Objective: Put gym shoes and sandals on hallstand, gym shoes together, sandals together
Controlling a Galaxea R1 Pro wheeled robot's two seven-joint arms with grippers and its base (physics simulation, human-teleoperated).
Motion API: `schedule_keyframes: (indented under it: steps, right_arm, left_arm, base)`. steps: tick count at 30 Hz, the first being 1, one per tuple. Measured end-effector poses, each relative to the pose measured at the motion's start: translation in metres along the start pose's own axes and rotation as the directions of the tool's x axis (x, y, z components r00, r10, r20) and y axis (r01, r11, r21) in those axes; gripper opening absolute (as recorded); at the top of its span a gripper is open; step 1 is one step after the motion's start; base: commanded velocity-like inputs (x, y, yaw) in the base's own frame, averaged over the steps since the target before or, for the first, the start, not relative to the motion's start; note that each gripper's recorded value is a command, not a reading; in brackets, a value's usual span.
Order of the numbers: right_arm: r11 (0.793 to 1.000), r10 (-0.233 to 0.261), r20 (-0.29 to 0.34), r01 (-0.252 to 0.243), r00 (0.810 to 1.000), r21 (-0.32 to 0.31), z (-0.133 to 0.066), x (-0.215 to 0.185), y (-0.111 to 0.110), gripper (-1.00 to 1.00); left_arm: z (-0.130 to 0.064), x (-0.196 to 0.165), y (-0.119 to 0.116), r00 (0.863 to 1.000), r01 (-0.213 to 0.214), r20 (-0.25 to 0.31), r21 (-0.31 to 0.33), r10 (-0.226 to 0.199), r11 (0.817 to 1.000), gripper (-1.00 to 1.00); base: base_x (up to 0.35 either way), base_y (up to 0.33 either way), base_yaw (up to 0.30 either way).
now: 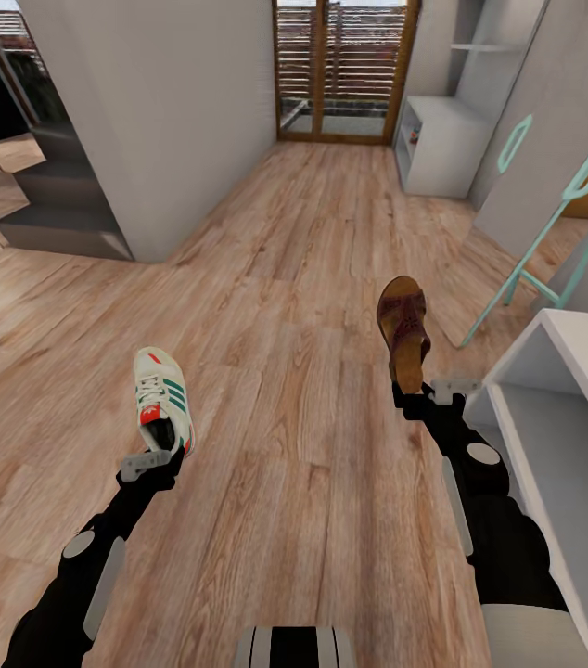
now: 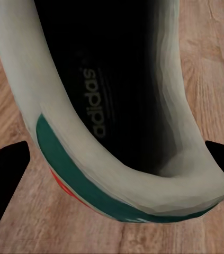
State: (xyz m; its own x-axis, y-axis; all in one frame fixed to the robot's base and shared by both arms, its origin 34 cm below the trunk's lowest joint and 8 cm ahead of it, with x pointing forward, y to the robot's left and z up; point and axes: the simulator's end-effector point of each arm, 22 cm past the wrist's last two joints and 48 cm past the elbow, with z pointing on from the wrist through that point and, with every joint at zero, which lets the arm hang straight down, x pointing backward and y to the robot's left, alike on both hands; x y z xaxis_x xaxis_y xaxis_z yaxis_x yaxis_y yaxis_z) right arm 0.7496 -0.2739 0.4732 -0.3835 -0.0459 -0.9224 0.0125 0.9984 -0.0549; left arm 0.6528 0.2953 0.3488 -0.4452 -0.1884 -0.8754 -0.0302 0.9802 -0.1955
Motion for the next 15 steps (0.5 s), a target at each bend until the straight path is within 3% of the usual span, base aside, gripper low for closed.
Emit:
schedule_keyframes:
  steps: [15]
  right_arm:
    - [1.000, 0.003, 0.086, -0.003, 0.996, 0.004, -0.022, -0.055, -0.003, -1.00]
  left_arm:
    - [-0.012, -0.050, -0.010, 0.996, -0.006, 0.084, 0.016, 0.004, 1.000, -1.00]
  base:
    - [0.000, 0.000, 0.000]
